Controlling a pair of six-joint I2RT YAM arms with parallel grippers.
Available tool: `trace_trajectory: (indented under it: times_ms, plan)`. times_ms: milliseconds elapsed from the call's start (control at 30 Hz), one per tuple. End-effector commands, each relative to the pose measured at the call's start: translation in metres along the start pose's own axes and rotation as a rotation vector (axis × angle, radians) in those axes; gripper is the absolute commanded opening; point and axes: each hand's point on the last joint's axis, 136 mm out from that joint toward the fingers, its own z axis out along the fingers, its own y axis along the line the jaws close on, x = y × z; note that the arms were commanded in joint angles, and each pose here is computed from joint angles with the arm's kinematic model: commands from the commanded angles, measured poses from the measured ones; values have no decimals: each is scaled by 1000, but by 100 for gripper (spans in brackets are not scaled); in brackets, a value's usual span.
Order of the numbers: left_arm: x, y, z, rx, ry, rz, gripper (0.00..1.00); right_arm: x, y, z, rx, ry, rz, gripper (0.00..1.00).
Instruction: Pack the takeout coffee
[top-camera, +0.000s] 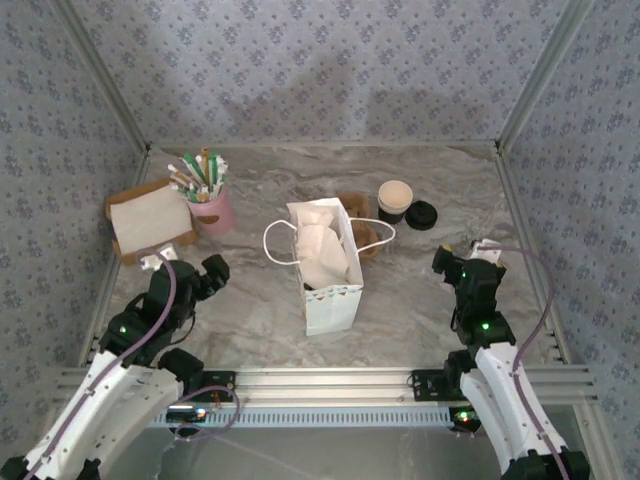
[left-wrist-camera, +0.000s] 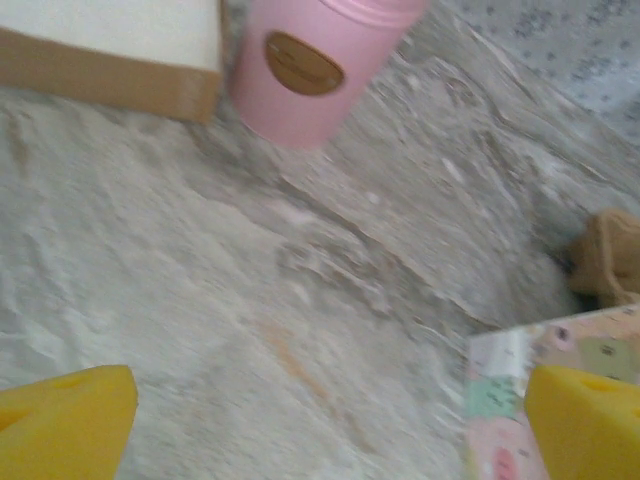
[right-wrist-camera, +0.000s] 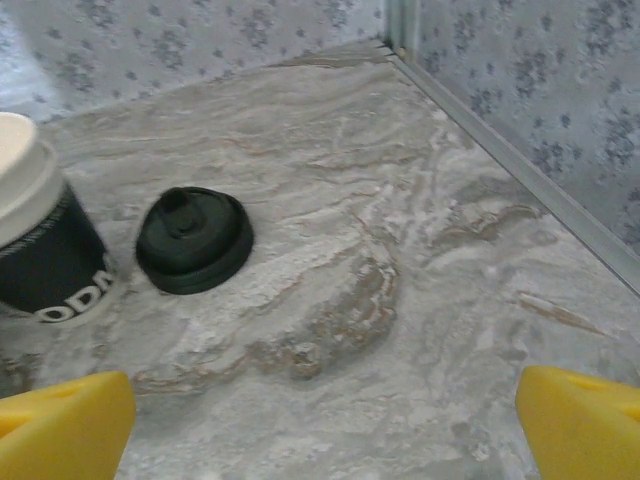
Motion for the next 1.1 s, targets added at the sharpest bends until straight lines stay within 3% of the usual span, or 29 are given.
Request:
trace_trajectory:
  times_ms: [0,200,300,500,733,900,1067]
  plan:
    - [-19,36,-1,-186,-141,144,99,-7,-14,4,59,-79,54,100]
    - [-42,53,11,-348,-281,221,99,1,-29,18,110,-83,85,100]
    - [-39,58,30,-402,-275,273,100,3,-29,28,121,-84,86,100]
    - [-43,54,66,-379,-276,383,100,10,-27,55,147,-61,61,100]
    - [-33,83,101,-334,-296,296,100,-5,-10,83,120,-101,-18,100]
    - [-40,70,112,-273,-326,359,100,-10,5,85,74,-130,-101,100]
    - [-51,67,127,-300,-348,415,100,-5,17,90,18,-170,-170,100]
